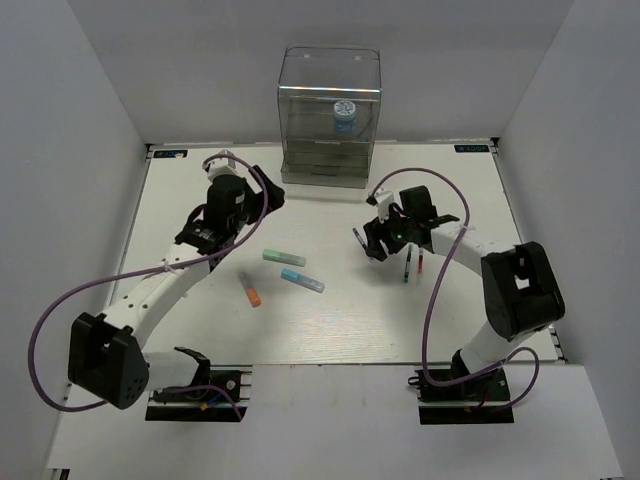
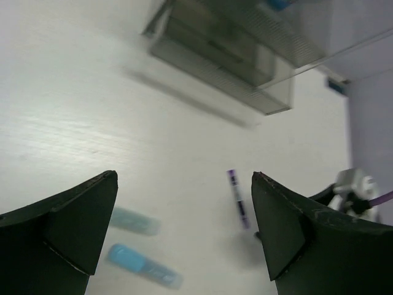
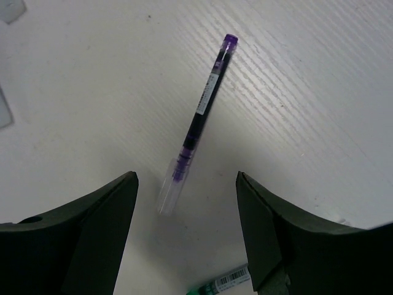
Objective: Sort the stationery into containers
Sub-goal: Pick up the pen from the center of the board.
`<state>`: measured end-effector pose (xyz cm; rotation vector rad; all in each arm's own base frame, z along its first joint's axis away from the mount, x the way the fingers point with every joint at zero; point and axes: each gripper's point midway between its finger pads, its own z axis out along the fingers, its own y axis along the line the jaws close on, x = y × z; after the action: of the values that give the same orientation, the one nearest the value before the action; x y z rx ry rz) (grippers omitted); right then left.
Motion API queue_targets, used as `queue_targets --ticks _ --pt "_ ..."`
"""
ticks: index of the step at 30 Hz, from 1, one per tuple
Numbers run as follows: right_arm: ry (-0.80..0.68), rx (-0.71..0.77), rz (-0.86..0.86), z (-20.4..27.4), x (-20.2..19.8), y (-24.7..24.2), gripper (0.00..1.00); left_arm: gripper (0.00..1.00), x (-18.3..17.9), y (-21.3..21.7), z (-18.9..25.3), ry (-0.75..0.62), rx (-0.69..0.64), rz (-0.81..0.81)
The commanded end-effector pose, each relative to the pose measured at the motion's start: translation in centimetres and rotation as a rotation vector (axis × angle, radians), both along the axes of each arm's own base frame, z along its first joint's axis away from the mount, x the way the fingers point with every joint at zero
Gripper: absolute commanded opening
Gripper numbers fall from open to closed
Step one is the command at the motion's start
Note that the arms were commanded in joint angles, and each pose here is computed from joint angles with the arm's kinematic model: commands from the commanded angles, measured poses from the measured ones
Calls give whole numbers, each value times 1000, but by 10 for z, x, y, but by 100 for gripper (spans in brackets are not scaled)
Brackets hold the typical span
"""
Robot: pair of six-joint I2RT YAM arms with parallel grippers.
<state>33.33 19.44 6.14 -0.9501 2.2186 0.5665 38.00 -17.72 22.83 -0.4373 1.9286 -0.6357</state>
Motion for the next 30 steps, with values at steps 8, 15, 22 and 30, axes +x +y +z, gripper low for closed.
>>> queue_targets --ticks 8,15,22,30 --pt "-106 2 251 28 3 52 67 88 -89 87 -65 275 408 79" --pt "-116 33 585 37 -46 131 50 41 -114 109 -80 298 451 121" --pt "-67 -14 612 14 -76 174 77 97 -123 122 -69 264 459 165" --pt "-117 -150 516 -16 -64 189 77 99 -127 129 -55 215 430 210"
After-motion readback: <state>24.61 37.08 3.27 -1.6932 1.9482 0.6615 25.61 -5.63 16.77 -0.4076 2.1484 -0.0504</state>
